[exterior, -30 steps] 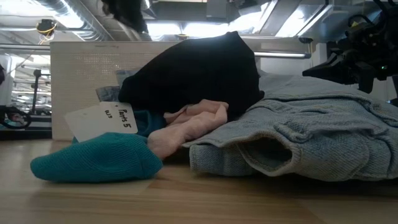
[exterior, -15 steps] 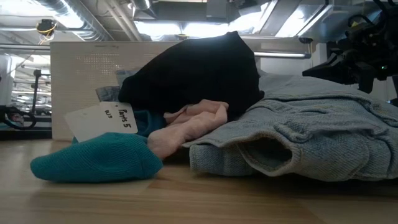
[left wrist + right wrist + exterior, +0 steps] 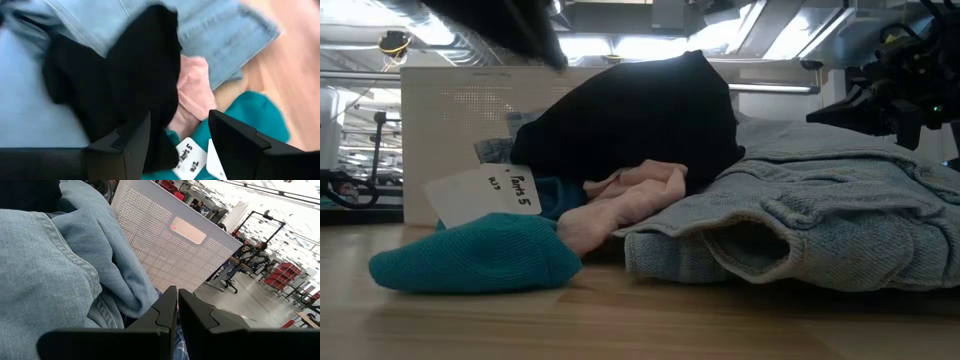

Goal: Sort clothes
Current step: Put the light pink sock into the white laundry bin

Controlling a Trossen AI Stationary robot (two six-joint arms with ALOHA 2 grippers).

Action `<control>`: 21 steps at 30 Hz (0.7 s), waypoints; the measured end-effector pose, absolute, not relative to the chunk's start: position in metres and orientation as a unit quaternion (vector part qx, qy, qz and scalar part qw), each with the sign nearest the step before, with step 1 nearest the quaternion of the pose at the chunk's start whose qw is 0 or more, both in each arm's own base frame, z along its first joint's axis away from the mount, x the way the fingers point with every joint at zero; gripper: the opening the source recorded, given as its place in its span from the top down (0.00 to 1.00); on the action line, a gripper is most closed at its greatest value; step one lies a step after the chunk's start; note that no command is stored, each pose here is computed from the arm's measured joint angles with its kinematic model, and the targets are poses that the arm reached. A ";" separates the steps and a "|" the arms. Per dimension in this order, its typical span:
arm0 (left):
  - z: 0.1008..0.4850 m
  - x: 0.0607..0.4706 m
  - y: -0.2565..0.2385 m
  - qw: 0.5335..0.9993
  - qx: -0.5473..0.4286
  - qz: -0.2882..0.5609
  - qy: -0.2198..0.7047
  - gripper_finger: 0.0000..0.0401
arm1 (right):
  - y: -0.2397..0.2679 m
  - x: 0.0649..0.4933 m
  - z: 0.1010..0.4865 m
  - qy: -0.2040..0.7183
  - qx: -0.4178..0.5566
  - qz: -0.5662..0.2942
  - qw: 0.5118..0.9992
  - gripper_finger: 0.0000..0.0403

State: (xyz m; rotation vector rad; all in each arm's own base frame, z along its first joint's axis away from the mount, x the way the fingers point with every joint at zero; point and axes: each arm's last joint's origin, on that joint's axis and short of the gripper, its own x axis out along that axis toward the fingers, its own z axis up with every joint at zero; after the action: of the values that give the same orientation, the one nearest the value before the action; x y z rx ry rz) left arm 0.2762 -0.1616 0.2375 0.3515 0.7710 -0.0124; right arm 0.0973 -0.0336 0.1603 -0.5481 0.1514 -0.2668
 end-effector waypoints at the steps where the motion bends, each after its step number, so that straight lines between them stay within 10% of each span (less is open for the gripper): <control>1: 0.230 0.280 -0.164 0.909 0.173 -0.006 0.380 0.51 | -0.034 0.097 0.160 0.075 -0.269 -0.131 0.951 0.91; 21: 0.163 0.329 -0.148 0.897 0.173 0.068 0.402 0.51 | -0.034 0.097 0.160 0.074 -0.269 -0.131 0.951 0.91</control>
State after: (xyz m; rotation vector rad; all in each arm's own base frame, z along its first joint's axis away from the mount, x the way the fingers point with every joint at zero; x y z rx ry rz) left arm 0.3291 -0.1478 0.1628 0.3583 0.8331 0.1409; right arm 0.0973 -0.0336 0.1604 -0.5479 0.1512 -0.2673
